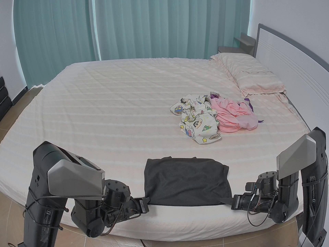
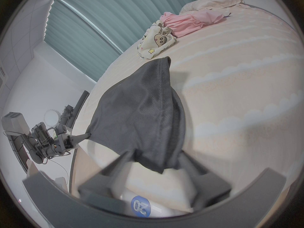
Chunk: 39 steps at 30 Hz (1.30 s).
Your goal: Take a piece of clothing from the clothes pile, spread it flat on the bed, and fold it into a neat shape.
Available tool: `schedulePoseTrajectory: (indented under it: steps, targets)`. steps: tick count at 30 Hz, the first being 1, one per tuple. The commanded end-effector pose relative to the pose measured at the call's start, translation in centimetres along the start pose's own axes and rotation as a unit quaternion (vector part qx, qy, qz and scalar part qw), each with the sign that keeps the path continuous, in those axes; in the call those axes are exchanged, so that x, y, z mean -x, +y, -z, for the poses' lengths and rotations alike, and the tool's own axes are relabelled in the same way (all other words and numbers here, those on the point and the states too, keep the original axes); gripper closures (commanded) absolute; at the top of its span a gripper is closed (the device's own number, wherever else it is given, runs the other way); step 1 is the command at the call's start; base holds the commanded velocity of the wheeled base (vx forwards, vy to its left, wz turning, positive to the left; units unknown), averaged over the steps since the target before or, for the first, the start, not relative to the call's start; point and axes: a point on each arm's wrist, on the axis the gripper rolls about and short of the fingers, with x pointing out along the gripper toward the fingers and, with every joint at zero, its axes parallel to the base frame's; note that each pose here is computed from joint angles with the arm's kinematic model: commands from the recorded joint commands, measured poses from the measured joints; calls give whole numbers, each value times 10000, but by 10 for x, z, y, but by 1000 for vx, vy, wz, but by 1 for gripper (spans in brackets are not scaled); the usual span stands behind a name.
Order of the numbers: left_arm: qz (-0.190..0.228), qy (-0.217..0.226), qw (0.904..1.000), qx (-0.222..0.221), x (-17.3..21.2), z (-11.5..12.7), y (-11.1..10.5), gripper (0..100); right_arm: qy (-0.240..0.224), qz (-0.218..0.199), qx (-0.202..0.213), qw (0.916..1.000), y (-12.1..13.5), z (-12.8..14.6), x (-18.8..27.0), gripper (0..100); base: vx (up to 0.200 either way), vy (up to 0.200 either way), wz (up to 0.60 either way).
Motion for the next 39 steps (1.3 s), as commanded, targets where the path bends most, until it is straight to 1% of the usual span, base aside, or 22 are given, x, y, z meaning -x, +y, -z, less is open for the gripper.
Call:
schedulePoseTrajectory:
  steps: [1,5,11,15,21,27,28,29,34,35,36,38,39]
  targets:
    - [-3,-4,10000,5,1,0,0,100,-37,-29,68,10000,4,-1,8,100,0,0,0]
    - [-7,2,10000,6,3,-1,0,100,67,22,69,10000,4,3,14,100,0,0,0]
    - [-69,89,9999,12,8,2,2,100,222,88,414,9989,5,9,24,100,0,0,0]
    - [-140,189,9997,18,16,6,3,100,293,126,435,9985,4,12,26,100,0,0,0]
    - [-199,298,9994,18,23,9,5,100,465,183,662,9966,1,18,28,100,0,0,0]
    - [-207,320,9993,15,22,10,6,100,490,200,676,9963,-1,20,23,100,0,0,0]
    - [-212,317,9993,19,21,10,6,100,493,208,669,9963,-2,20,23,0,0,0,0]
    - [-216,323,9992,19,21,10,6,0,500,210,666,9963,-3,20,22,0,0,0,0]
    - [-221,329,9992,20,21,11,7,0,415,209,671,9967,-2,17,23,0,0,0,0]
    - [-210,290,9994,30,23,9,6,0,20,211,660,9976,-3,1,28,0,0,0,0]
    - [-207,253,9995,41,25,7,6,0,-179,212,654,9975,-4,-7,31,0,0,0,0]
    - [-178,112,9998,76,29,-1,4,0,-517,181,643,9964,-3,-21,33,0,0,0,0]
    - [-174,95,9998,80,29,-1,4,0,-548,176,641,9963,-3,-22,33,0,0,0,0]
